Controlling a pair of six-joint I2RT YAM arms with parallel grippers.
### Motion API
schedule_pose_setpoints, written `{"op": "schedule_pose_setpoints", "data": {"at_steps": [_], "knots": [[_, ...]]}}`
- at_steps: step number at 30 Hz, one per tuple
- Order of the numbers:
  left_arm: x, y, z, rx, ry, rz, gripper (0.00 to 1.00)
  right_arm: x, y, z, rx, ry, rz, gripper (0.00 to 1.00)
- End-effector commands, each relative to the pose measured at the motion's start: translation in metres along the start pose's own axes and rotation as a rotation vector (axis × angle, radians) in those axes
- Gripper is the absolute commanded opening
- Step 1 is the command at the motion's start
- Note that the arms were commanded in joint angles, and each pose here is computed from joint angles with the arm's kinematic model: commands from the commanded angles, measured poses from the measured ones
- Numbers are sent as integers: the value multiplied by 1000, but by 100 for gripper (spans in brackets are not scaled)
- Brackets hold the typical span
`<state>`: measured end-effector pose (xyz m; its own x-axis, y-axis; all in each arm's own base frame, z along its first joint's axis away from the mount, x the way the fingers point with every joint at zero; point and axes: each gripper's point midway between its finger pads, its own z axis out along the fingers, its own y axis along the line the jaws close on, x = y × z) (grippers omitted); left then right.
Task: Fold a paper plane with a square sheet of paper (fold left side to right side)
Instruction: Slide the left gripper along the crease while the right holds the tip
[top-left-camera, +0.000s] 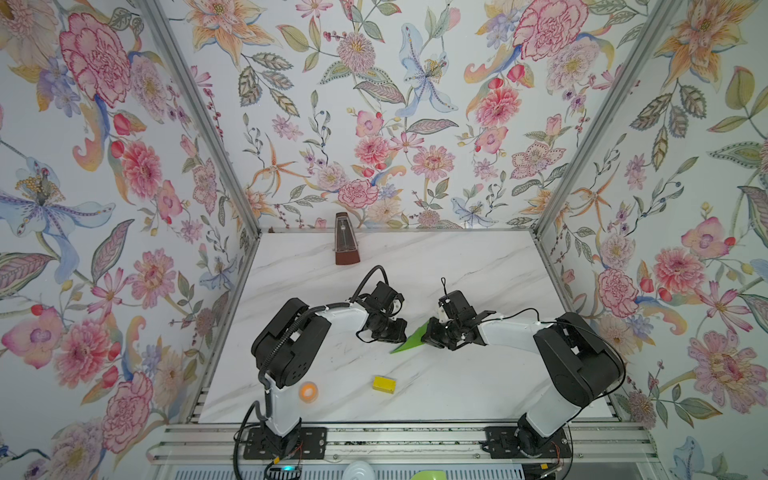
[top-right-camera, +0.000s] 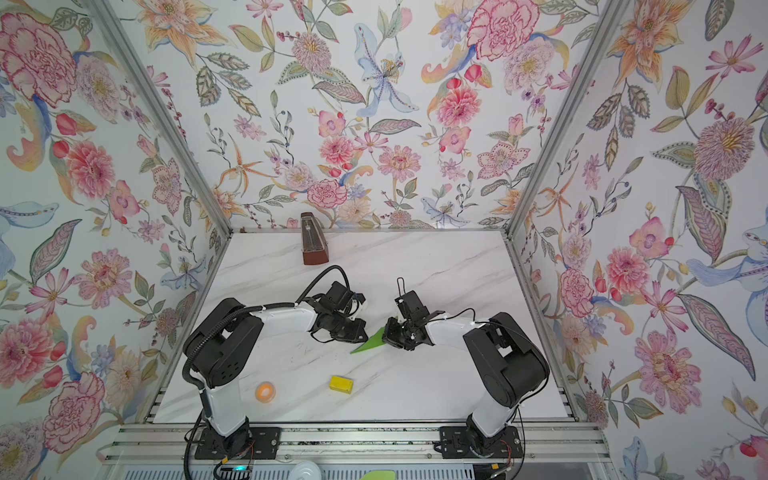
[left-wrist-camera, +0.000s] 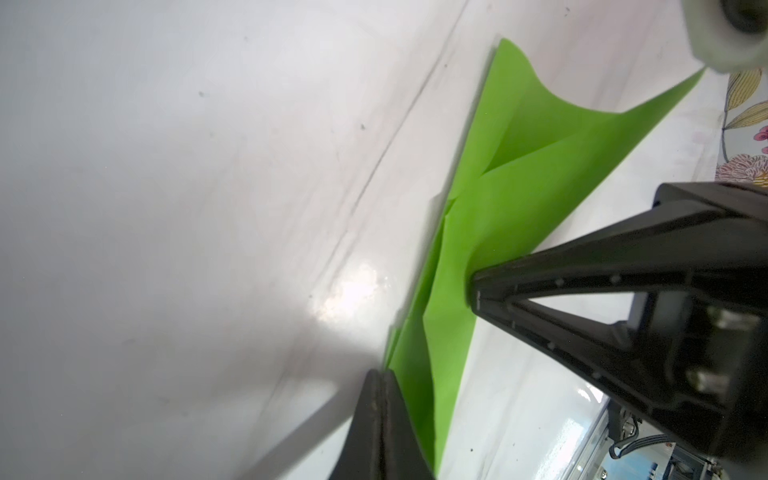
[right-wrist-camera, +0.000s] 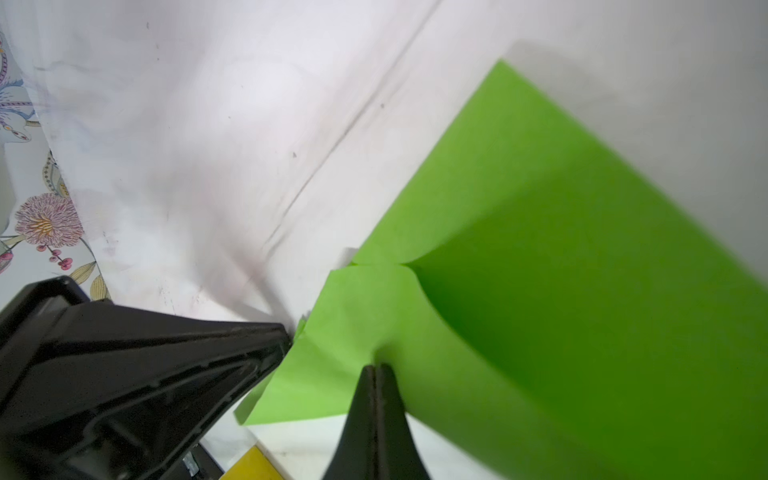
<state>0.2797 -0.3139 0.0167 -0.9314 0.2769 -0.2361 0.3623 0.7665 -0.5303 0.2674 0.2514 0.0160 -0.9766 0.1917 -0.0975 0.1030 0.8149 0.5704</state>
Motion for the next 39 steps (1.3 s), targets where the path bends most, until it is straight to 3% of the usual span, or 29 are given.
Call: {"op": "schedule_pose_setpoints", "data": {"at_steps": [1, 6, 11, 19, 24, 39], "knots": [[23, 48, 8, -170, 90, -42, 6, 47, -66, 5, 243, 128, 54, 0], [-6, 35, -19, -180, -7, -12, 6, 44, -68, 6, 256, 116, 64, 0], [-29, -13, -44, -111, -96, 35, 8, 38, -62, 7, 238, 91, 81, 0], [-12, -57, -13, 5, -79, 12, 8, 34, -59, 11, 233, 91, 78, 0], [-2, -53, 10, 29, -55, -26, 8, 35, -57, 10, 231, 95, 72, 0], [20, 3, 20, -171, 12, -32, 7, 54, -61, 0, 291, 171, 12, 0]]}}
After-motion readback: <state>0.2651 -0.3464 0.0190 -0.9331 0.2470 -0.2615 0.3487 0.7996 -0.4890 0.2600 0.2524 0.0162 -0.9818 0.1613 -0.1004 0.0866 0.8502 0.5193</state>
